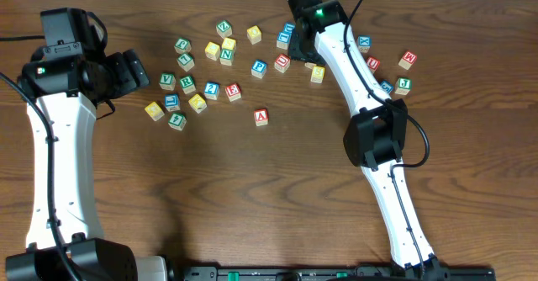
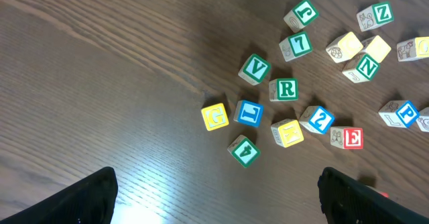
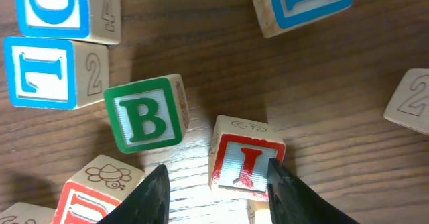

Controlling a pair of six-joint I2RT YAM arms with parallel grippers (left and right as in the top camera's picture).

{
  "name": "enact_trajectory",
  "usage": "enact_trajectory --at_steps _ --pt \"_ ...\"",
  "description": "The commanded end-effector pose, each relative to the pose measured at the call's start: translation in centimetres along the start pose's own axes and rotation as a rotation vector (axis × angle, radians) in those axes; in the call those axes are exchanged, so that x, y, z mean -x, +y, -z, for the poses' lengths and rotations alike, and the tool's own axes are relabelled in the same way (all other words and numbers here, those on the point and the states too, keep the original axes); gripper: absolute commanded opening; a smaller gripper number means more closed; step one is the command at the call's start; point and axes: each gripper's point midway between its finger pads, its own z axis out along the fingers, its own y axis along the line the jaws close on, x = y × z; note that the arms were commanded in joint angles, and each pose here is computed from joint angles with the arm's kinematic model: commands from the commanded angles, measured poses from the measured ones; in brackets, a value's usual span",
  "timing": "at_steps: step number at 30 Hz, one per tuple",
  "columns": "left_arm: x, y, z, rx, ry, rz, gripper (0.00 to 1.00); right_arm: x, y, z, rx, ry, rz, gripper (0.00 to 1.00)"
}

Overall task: Spell out AI2
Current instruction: 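Lower the right gripper and grasp the red I block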

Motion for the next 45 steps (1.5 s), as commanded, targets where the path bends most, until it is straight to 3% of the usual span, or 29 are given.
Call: enact_trajectory --at_steps 1,17,34,38,45 --pt "0.9 0.0 0.9 0.003 -0.036 0.005 0.94 0.2 -1.1 -0.1 -0.046 -0.014 -0.035 0.41" --pt "1.0 0.0 0.9 0.003 -0.037 0.005 0.95 1.9 -1.0 2.4 0.041 -0.022 -0.018 0.48" --pt "1.0 0.0 0.9 0.003 -0.036 0.005 0.95 1.1 -1.8 -0.5 0.015 0.012 -0.021 0.50" --pt "1.0 0.0 0.9 0.003 -0.036 0.005 0.94 0.8 -1.9 -1.3 0.008 0.022 -0.019 0.49" --pt "1.0 0.0 0.9 0.003 -0.037 0.005 0.94 0.9 -1.8 -1.3 0.020 0.019 -0.022 0.38"
